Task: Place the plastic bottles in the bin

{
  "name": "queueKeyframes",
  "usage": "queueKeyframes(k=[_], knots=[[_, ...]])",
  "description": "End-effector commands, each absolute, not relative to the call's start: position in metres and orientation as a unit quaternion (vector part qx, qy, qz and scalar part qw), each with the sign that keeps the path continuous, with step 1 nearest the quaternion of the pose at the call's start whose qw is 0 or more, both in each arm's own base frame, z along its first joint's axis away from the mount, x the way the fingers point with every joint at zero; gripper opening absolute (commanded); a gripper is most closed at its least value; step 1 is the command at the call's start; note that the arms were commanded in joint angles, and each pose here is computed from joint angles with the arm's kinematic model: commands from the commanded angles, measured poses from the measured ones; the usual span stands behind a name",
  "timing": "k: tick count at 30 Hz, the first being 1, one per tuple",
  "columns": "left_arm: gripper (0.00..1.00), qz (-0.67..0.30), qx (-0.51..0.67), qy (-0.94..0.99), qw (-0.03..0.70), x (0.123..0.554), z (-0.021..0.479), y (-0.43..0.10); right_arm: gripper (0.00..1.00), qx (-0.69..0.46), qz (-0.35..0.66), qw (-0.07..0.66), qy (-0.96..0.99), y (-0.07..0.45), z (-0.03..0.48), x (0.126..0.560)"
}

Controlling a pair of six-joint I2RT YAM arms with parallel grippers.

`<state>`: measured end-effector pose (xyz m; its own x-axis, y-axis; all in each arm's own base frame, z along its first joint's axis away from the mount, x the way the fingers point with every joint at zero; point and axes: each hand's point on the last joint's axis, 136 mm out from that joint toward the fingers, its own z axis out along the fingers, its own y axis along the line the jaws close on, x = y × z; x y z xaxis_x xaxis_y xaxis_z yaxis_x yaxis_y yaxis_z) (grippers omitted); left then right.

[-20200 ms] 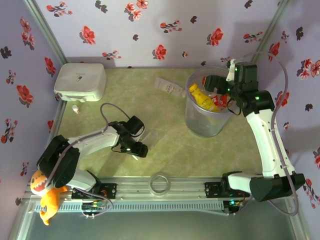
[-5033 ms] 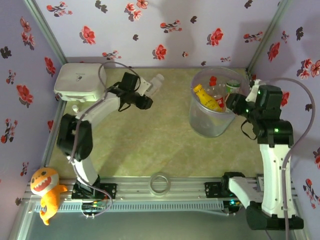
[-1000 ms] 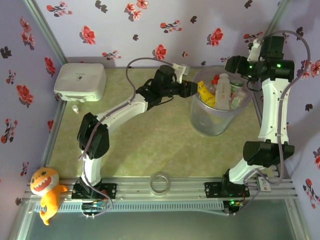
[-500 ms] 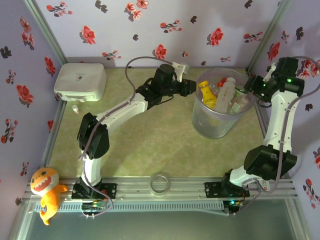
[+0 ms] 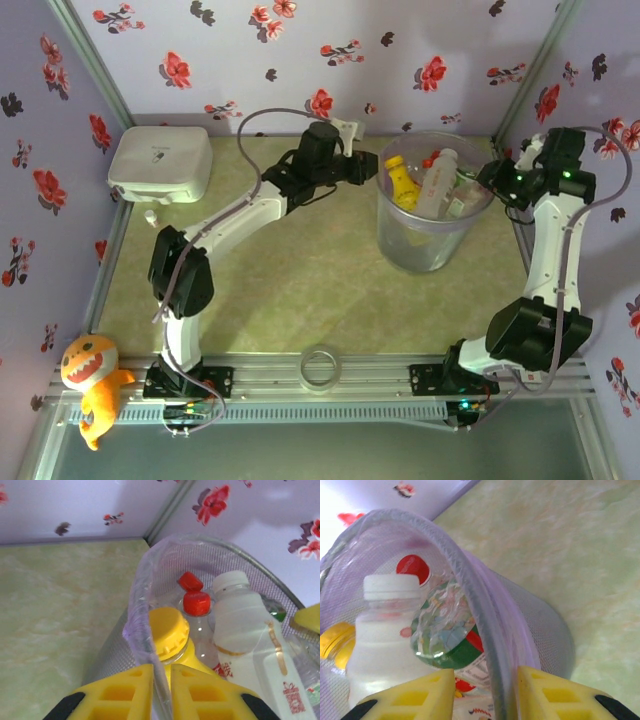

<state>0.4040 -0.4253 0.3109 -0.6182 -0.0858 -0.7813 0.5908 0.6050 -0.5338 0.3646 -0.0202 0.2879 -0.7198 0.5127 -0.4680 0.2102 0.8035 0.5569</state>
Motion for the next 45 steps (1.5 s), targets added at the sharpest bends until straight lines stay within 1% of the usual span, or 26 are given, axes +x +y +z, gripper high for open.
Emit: queueKeyframes(k=[1,5,13,18,20,22,24,27,30,33,36,38,40,41,42,43,44,45], knots=[[0.16,-0.41,0.157,0.781,0.444,0.398,0.355,-0.403,0.34,0.153,0.319,0.333,0.874,0.026,0.315,0.367],[0.16,-0.394,0.145,0.782,0.461,0.398,0.367,-0.379,0.33,0.118,0.349,0.321,0.872,0.065,0.316,0.373],[0.15,-0.355,0.098,0.794,0.483,0.399,0.368,-0.313,0.32,0.047,0.383,0.281,0.879,0.156,0.304,0.386],[0.16,-0.325,0.076,0.792,0.511,0.387,0.383,-0.263,0.33,0.028,0.389,0.272,0.88,0.192,0.297,0.396],[0.17,-0.31,0.069,0.792,0.521,0.381,0.389,-0.243,0.33,0.026,0.383,0.277,0.881,0.195,0.298,0.4],[0.2,-0.291,0.065,0.794,0.53,0.373,0.393,-0.224,0.35,0.027,0.372,0.289,0.882,0.192,0.304,0.403],[0.25,-0.26,0.057,0.799,0.54,0.365,0.395,-0.2,0.43,0.024,0.347,0.307,0.886,0.181,0.313,0.403],[0.33,-0.203,0.044,0.815,0.541,0.354,0.383,-0.164,0.53,0.033,0.326,0.34,0.882,0.156,0.331,0.403],[0.36,-0.138,0.021,0.839,0.526,0.346,0.356,-0.125,0.59,0.057,0.304,0.372,0.875,0.12,0.343,0.396],[0.43,-0.073,-0.009,0.863,0.5,0.34,0.317,-0.085,0.65,0.08,0.266,0.396,0.875,0.082,0.333,0.389],[0.48,-0.015,-0.021,0.872,0.489,0.339,0.277,-0.056,0.73,0.088,0.199,0.416,0.883,0.052,0.302,0.382],[0.54,0.02,-0.033,0.879,0.475,0.34,0.246,-0.037,0.75,0.09,0.143,0.419,0.892,0.035,0.274,0.378],[0.6,0.062,-0.049,0.886,0.457,0.342,0.216,-0.016,0.77,0.097,0.099,0.408,0.902,0.021,0.244,0.372],[0.66,0.091,-0.053,0.888,0.447,0.342,0.202,-0.004,0.82,0.102,0.08,0.406,0.905,0.015,0.229,0.371],[0.7,0.119,-0.058,0.884,0.447,0.344,0.193,0.005,0.87,0.107,0.065,0.405,0.906,0.009,0.213,0.369],[0.73,0.135,-0.064,0.884,0.442,0.344,0.182,0.013,0.92,0.11,0.056,0.41,0.904,0.006,0.203,0.37],[0.78,0.141,-0.074,0.884,0.44,0.345,0.173,0.019,0.98,0.111,0.046,0.413,0.903,0.002,0.191,0.37],[0.86,0.144,-0.079,0.882,0.442,0.348,0.165,0.024,0.99,0.113,0.036,0.42,0.9,-0.001,0.182,0.371]])
